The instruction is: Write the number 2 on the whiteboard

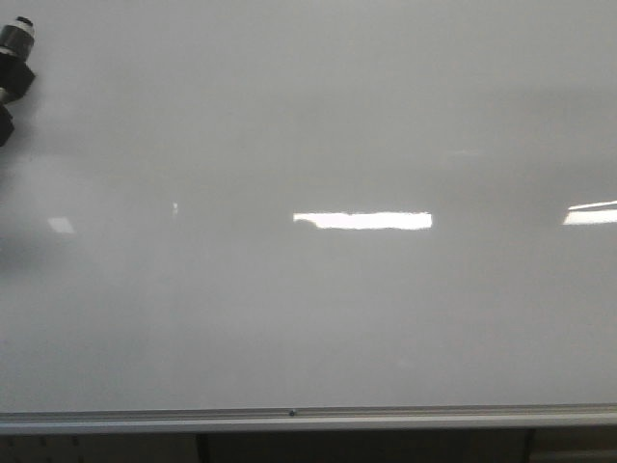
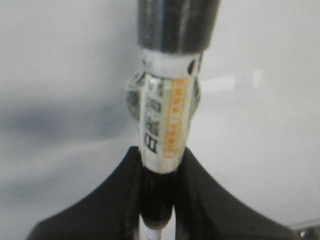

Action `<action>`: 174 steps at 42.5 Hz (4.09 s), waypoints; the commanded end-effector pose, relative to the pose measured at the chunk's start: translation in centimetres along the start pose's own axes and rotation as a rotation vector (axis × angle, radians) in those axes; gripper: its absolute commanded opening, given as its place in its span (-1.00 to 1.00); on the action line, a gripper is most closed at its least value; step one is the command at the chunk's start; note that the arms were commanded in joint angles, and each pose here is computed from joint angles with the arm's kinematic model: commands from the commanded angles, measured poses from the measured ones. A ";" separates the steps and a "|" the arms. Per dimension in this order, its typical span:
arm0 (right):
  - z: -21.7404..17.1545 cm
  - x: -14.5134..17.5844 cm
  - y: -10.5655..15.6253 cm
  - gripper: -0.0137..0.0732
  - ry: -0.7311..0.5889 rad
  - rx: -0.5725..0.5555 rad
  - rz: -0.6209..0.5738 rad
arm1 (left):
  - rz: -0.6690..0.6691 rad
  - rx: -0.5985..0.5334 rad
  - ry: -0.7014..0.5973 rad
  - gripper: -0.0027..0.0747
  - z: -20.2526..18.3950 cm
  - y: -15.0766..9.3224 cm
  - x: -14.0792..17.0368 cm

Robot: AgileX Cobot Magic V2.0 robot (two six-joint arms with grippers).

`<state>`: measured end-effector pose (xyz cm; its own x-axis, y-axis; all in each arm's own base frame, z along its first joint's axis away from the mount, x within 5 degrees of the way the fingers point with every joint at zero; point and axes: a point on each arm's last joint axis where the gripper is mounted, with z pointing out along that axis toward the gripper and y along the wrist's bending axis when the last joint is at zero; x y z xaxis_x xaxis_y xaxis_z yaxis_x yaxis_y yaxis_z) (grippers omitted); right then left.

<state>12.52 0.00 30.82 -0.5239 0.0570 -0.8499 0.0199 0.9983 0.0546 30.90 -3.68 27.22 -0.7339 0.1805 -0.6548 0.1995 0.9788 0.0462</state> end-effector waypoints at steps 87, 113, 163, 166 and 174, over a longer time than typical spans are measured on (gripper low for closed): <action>2.3 -8.4 21.5 -0.70 0.006 -0.994 -0.976 | 0.988 0.543 0.011 -0.75 -13.3 -17.3 0.9; -0.5 -11.1 12.8 -0.68 0.084 -0.626 -0.762 | 0.692 0.375 -0.148 0.18 -17.8 -12.0 2.4; 2.4 -3.8 6.1 -0.57 -0.136 -0.330 -0.242 | 0.055 0.137 -0.265 0.18 -18.6 -3.1 5.7; 3.3 -4.5 6.3 -0.57 -0.168 -0.319 -0.240 | 0.055 0.136 -0.269 0.18 -18.6 -3.1 5.6; 5.5 -6.4 6.9 -0.57 -0.267 -0.289 -0.232 | 0.055 0.136 -0.269 0.18 -18.6 -3.1 5.6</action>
<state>19.31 6.45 31.29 -0.4085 -0.1635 -0.8980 -0.3554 0.9347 -0.0085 13.89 -3.79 35.93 -0.5980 0.2296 -0.7679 0.3467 0.9379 0.0104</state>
